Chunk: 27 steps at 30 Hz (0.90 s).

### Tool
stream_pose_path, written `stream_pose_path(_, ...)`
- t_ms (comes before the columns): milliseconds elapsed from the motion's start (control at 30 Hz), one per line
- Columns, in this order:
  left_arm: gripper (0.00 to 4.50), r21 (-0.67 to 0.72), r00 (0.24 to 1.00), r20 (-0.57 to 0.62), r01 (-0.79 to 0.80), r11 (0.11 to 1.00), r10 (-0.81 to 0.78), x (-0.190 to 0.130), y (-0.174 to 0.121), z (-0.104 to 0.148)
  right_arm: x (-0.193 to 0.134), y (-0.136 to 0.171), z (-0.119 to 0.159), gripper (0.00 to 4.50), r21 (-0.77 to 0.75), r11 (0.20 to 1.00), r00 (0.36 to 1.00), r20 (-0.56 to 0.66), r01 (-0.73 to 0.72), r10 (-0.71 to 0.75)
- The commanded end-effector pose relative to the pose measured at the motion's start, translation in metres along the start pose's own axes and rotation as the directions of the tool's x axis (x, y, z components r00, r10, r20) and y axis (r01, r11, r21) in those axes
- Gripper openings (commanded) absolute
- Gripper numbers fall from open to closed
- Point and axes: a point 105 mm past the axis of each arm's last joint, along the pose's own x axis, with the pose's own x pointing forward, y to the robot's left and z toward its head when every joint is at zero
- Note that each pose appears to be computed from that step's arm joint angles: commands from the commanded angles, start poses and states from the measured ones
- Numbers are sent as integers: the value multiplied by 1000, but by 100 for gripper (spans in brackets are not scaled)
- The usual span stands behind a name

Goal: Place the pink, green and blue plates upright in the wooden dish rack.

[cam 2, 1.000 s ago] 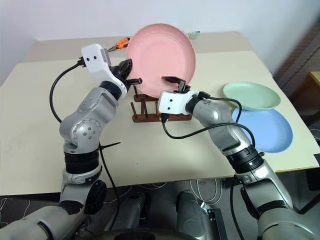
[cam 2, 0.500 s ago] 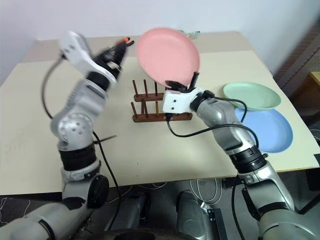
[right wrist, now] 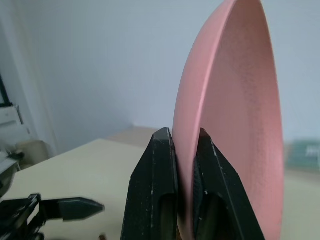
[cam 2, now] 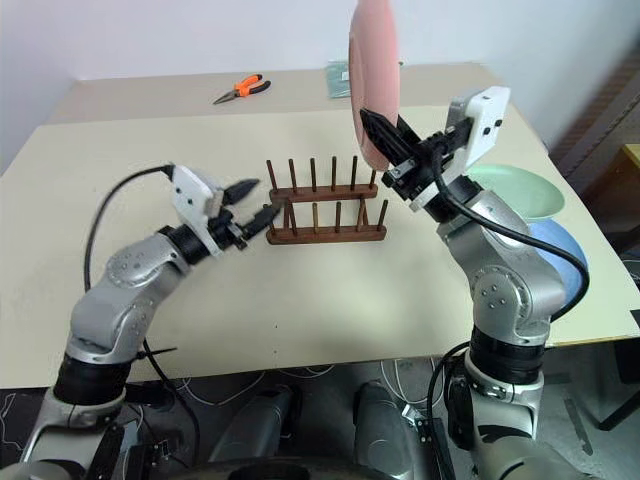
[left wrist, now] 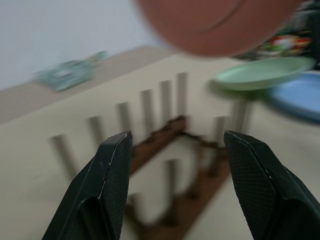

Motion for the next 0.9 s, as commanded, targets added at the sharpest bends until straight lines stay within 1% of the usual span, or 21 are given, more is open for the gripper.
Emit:
stream_pose_path(33,295,-7,993,21,113,994,-112,-2,-21,10,-5,5,5,0,-1,1000,1000,10,4,-4)
stream_pose_path(400,295,-32,982,-28,184,982,-185,-5,-38,-2,-16,-14,-31,0,72,993,989,-125,90,-80)
stream_pose_path(500,299,-36,981,-36,189,981,-191,-5,-40,-4,-16,-20,-31,111,55,992,986,-129,112,-104)
stream_pose_path(633,299,-46,979,-44,198,979,-200,-5,-44,-8,-16,-27,-24,309,-73,988,982,-127,134,-142)
stream_pose_path(800,299,-53,978,-53,199,979,-201,-6,-45,-11,-29,-31,-9,309,-244,968,983,-156,58,-98)
stream_pose_path(867,299,-55,979,-57,195,979,-198,-7,-43,-12,-47,-38,-2,309,-326,945,970,-230,-3,-76)
stream_pose_path(900,299,-56,978,-59,194,979,-198,-8,-42,-13,-59,-44,-1,309,-367,929,954,-288,-37,-76)
